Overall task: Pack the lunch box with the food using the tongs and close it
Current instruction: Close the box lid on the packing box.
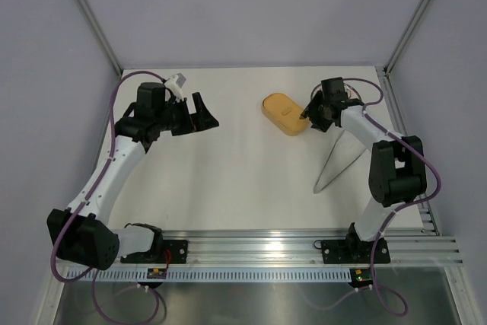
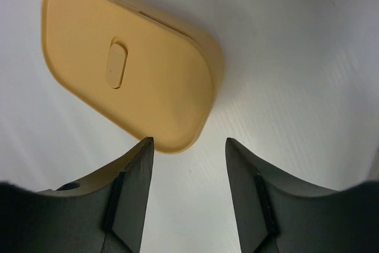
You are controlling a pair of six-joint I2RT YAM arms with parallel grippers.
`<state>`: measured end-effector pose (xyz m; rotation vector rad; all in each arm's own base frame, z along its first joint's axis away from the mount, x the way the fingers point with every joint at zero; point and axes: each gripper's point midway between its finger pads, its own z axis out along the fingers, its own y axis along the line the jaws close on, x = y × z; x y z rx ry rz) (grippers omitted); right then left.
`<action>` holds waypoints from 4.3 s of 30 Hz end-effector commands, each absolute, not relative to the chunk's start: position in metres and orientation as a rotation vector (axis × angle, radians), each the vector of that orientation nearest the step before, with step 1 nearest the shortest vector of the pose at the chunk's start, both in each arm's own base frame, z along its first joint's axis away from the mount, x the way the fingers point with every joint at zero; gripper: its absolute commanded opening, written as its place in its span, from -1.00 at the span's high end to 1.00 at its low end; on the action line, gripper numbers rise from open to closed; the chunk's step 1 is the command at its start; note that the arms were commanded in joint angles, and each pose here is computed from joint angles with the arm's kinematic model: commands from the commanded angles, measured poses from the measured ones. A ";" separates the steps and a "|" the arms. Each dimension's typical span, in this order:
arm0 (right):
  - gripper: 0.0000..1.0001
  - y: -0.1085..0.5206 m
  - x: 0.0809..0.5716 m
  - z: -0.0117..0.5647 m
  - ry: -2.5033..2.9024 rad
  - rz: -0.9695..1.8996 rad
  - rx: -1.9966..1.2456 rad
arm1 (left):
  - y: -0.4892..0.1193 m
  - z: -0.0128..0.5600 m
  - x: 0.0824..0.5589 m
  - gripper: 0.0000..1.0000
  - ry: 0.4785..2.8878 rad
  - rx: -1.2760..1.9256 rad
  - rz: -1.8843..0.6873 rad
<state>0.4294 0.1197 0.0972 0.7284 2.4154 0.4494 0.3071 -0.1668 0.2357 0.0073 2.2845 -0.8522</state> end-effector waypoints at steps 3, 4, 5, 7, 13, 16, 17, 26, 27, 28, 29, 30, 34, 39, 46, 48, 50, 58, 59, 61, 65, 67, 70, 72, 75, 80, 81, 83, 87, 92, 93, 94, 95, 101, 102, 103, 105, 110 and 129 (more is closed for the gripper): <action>-0.10 0.094 0.414 0.107 2.373 0.286 0.738 | -0.178 0.256 0.375 -0.96 2.216 -0.057 -0.841; 0.00 0.093 0.411 0.105 2.385 0.277 0.745 | -0.185 0.246 0.394 -0.95 2.248 -0.077 -0.845; 0.07 0.092 0.409 0.102 2.393 0.270 0.746 | -0.189 0.243 0.403 -0.94 2.259 -0.080 -0.849; 0.22 0.092 0.407 0.097 2.412 0.260 0.746 | -0.203 0.235 0.418 -0.93 2.284 -0.068 -0.865; 0.73 0.091 0.408 0.092 2.437 0.236 0.735 | -0.252 0.211 0.474 -0.93 2.313 -0.039 -0.991; 0.87 0.091 0.410 0.089 2.447 0.227 0.734 | -0.274 0.202 0.497 -0.94 2.306 -0.036 -1.071; 0.88 0.092 0.411 0.088 2.449 0.225 0.732 | -0.280 0.201 0.504 -0.94 2.289 -0.030 -1.093; 0.96 0.097 0.418 0.080 2.484 0.237 0.714 | -0.326 0.169 0.548 -0.96 2.251 -0.038 -1.237; 0.96 0.098 0.418 0.079 2.487 0.241 0.714 | -0.327 0.165 0.551 -0.96 2.252 -0.044 -1.242; 0.96 0.098 0.419 0.078 2.486 0.242 0.711 | -0.330 0.155 0.552 -0.96 2.265 -0.053 -1.250; 0.96 0.098 0.419 0.077 2.491 0.241 0.712 | -0.333 0.157 0.556 -0.96 2.248 -0.048 -1.256; 0.96 0.099 0.419 0.076 2.496 0.243 0.710 | -0.334 0.154 0.557 -0.96 2.247 -0.054 -1.261; 0.96 0.101 0.423 0.075 2.501 0.249 0.710 | -0.350 0.144 0.563 -0.97 2.229 -0.059 -1.294; 0.96 0.101 0.426 0.071 2.512 0.237 0.708 | -0.367 0.133 0.570 -0.98 2.202 -0.056 -1.331; 0.97 0.104 0.433 0.068 2.521 0.246 0.703 | -0.384 0.134 0.570 -0.98 2.170 -0.035 -1.383; 0.96 0.105 0.435 0.066 2.527 0.250 0.704 | -0.387 0.132 0.568 -0.98 2.175 -0.027 -1.394; 0.96 0.107 0.437 0.066 2.529 0.261 0.703 | -0.388 0.131 0.567 -0.98 2.178 -0.021 -1.400; 0.98 0.117 0.449 0.067 2.525 0.314 0.705 | -0.391 0.121 0.558 -0.98 2.208 -0.008 -1.416; 0.98 0.118 0.449 0.067 2.526 0.322 0.703 | -0.390 0.119 0.557 -0.98 2.214 -0.008 -1.415; 0.98 0.119 0.450 0.067 2.529 0.328 0.704 | -0.391 0.120 0.555 -0.98 2.214 -0.002 -1.418; 0.98 0.118 0.448 0.065 2.533 0.321 0.706 | -0.391 0.121 0.555 -0.98 2.212 0.001 -1.415; 0.98 0.117 0.446 0.062 2.542 0.311 0.707 | -0.390 0.120 0.555 -0.98 2.214 -0.002 -1.413; 0.99 0.115 0.443 0.058 2.553 0.296 0.710 | -0.391 0.119 0.553 -0.98 2.219 -0.004 -1.412; 0.99 0.114 0.442 0.060 2.547 0.290 0.713 | -0.389 0.117 0.552 -0.98 2.227 -0.001 -1.402; 0.99 0.106 0.437 0.064 2.538 0.248 0.718 | -0.386 0.114 0.550 -0.98 2.238 0.007 -1.377; 0.94 0.093 0.432 0.090 2.478 0.184 0.719 | -0.379 0.118 0.547 -0.98 2.250 0.041 -1.318; 0.93 0.092 0.431 0.093 2.473 0.177 0.714 | -0.376 0.117 0.548 -0.98 2.255 0.049 -1.291; 0.88 0.088 0.431 0.106 2.441 0.168 0.716 | -0.371 0.118 0.548 -0.98 2.258 0.051 -1.270; 0.74 0.092 0.440 0.133 2.398 0.189 0.680 | -0.360 0.125 0.551 -0.98 2.248 0.039 -1.252; 0.49 0.113 0.463 0.159 2.389 0.199 0.576 | -0.339 0.138 0.557 -0.98 2.228 0.039 -1.201; 0.48 0.118 0.467 0.151 2.412 0.190 0.560 | -0.335 0.146 0.556 -0.98 2.218 0.040 -1.194; 0.45 0.122 0.470 0.151 2.418 0.183 0.545 | -0.332 0.149 0.557 -0.98 2.212 0.039 -1.189; 0.43 0.131 0.475 0.155 2.416 0.191 0.517 | -0.326 0.152 0.559 -0.98 2.208 0.038 -1.181; 0.39 0.147 0.484 0.103 2.539 0.195 0.507 | -0.313 0.174 0.557 -0.98 2.181 0.053 -1.151; 0.40 0.148 0.482 0.088 2.572 0.184 0.511 | -0.312 0.175 0.555 -0.98 2.185 0.053 -1.148; 0.40 0.149 0.480 0.081 2.588 0.184 0.509 | -0.311 0.175 0.553 -0.98 2.190 0.054 -1.145; 0.40 0.151 0.473 0.062 2.632 0.169 0.503 | -0.309 0.175 0.552 -0.98 2.191 0.058 -1.137; 0.41 0.153 0.464 0.050 2.682 0.149 0.484 | -0.305 0.180 0.545 -0.98 2.193 0.061 -1.135; 0.38 0.197 0.527 0.131 2.455 0.262 0.362 | -0.273 0.249 0.520 -0.98 2.078 0.058 -1.107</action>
